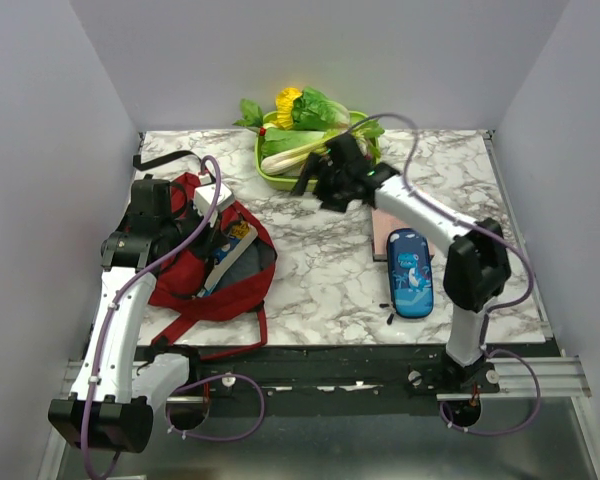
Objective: Pack the student bag
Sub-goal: Place the book in the student bag, then adjust the stationery at the center of the board.
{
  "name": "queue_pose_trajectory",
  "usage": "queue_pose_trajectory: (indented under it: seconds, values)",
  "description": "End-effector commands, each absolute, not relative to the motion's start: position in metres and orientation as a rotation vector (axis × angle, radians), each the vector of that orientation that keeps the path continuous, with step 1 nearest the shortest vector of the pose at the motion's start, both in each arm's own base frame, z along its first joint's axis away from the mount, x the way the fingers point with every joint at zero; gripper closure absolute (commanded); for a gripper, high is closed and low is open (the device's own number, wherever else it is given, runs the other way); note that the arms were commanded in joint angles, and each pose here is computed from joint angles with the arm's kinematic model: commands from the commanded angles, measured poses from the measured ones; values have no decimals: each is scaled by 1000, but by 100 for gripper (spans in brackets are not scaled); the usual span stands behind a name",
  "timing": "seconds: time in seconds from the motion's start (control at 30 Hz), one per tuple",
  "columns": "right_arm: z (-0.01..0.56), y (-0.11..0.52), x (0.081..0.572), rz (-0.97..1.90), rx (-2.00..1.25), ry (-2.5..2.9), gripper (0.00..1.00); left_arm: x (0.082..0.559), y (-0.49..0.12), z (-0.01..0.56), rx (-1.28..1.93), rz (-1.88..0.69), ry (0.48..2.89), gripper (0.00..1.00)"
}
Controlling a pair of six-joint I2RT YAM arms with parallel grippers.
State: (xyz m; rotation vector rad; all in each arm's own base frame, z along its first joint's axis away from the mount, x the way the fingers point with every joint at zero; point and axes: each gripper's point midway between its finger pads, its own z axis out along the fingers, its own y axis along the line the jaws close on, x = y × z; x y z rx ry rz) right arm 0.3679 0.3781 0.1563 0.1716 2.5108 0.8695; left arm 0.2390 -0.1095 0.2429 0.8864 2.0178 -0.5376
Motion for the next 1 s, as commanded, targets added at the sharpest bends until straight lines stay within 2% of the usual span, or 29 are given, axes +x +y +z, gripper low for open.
queue_pose_trajectory:
  seconds: [0.0,0.17,0.27,0.33,0.53,0.57,0.73,0.83,0.97]
  values:
    - [157,260,404,371,304,2515,0,230,-121,257,936,-597,1933,100]
    - [144,172,411,189,553,2606,0,230,-121,255,934,-599,1940,100]
    - [137,132,408,141,678,2615,9,231,-121,256,932,-595,1936,100]
    - [139,100,407,13,753,2576,10,231,-121,256,930,-593,1935,100]
    - [131,38,361,-223,955,2537,11,231,-120,251,933,-585,1943,100]
    - [141,36,354,-202,980,2492,11,231,-120,251,933,-586,1944,100]
    - [119,34,312,-191,1036,2531,15,234,-119,248,938,-580,1945,100]
    - [106,42,301,-136,1047,2570,16,235,-119,247,940,-580,1950,100]
    - [96,68,307,83,1025,2593,20,237,-119,247,939,-576,1952,100]
